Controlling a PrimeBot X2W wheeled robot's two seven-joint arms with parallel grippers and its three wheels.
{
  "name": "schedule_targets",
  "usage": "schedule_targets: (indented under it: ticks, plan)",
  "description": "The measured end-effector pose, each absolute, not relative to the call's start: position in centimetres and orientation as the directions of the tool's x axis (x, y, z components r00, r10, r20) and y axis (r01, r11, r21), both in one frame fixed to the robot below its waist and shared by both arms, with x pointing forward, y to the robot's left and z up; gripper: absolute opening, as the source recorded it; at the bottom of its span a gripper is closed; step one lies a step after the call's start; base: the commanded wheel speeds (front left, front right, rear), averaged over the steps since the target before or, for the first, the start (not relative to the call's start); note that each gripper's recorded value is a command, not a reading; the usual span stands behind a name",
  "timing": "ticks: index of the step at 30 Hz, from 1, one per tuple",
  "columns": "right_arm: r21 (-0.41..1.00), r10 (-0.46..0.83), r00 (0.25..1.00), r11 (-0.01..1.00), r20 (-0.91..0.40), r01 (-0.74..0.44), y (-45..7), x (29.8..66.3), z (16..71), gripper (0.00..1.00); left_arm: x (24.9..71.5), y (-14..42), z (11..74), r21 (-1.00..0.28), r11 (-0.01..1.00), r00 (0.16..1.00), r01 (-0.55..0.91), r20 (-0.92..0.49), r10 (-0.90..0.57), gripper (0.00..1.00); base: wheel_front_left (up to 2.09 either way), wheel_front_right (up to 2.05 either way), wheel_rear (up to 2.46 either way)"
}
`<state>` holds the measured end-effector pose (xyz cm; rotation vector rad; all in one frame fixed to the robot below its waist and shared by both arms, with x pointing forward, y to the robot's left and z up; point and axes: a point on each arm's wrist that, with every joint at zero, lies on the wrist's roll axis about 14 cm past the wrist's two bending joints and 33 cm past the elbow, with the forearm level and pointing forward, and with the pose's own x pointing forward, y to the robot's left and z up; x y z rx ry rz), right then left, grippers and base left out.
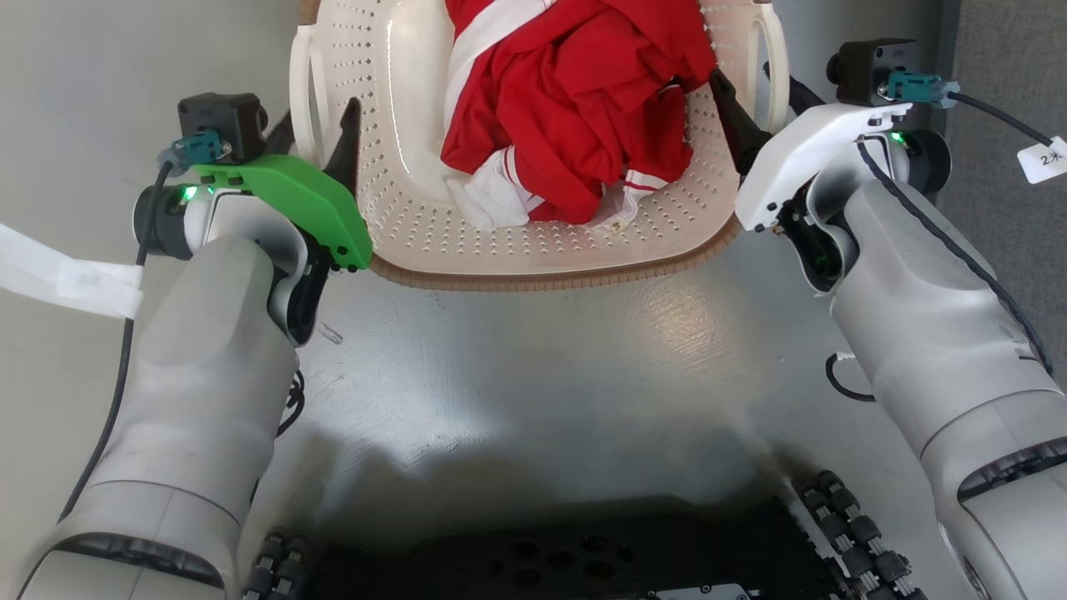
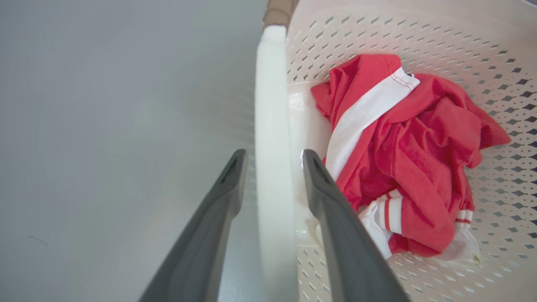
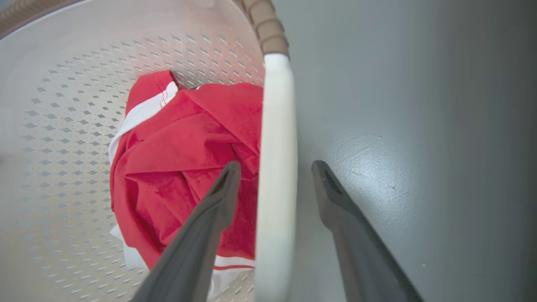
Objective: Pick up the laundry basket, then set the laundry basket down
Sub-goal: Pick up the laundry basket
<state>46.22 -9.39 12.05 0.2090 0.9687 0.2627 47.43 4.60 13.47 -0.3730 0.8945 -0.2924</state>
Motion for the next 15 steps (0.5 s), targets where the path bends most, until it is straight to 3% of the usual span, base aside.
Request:
schedule_targets:
  ticks: [1,15]
  plan:
    - [0.291,0.313,0.540,0.948,-0.781,-0.129,-9.3,46.2,12.1,0.00,47.3,4.6,13.4,-0.433,0.897,0.591,0.091,-0.701,-0.399,0.00,0.00,0.00,0.00]
    - [0.309,0.335,0.554,0.940,-0.762,-0.144,-8.6,46.4,13.6,0.00,47.3,4.4,14.6,-0.441,0.893,0.587,0.086,-0.702,-0.403,0.00,0.00,0.00,0.00]
